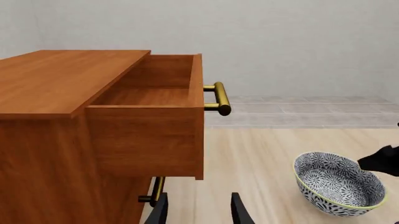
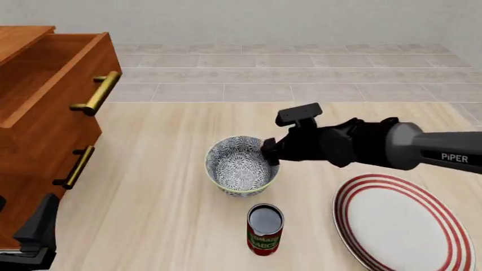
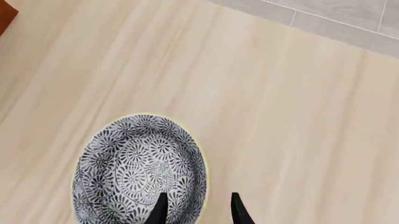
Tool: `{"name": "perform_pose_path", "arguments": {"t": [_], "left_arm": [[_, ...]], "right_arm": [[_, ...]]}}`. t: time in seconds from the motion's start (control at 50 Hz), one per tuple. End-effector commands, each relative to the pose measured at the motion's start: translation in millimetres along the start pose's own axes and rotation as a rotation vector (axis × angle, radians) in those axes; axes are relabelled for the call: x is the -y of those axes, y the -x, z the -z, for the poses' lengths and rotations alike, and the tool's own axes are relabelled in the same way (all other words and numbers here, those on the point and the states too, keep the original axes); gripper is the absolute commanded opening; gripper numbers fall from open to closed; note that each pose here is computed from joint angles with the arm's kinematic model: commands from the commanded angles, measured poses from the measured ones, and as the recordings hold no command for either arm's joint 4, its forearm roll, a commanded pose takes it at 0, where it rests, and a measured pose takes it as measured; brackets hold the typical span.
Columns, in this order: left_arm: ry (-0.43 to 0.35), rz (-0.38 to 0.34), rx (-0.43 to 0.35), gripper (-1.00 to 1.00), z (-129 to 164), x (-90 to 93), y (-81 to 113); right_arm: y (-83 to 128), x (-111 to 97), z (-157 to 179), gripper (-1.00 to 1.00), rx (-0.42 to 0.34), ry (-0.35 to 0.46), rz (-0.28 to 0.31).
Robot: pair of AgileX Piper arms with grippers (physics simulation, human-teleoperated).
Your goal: Put the bowl on the plate.
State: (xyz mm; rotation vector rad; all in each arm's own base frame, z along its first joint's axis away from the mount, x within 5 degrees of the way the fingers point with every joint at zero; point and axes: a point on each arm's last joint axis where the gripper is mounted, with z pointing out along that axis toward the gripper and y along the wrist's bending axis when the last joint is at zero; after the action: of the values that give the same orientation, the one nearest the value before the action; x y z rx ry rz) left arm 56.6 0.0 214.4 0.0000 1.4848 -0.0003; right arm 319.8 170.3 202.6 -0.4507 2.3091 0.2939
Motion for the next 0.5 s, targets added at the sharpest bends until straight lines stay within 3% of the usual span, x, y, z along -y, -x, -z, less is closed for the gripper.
{"name": "perform_pose_path", "arguments": {"t": [0.02, 0.5], "left_arm": [[0.000, 0.000, 0.000, 1.00, 0, 0.0, 0.0], [0.000, 0.000, 0.000, 1.00, 0, 0.0, 0.0]], "right_arm": [[-12, -2, -18, 1.00, -0.042, 0.002, -0.010], [-31, -9, -44, 1.00, -0.105, 0.009, -0.014]]}}
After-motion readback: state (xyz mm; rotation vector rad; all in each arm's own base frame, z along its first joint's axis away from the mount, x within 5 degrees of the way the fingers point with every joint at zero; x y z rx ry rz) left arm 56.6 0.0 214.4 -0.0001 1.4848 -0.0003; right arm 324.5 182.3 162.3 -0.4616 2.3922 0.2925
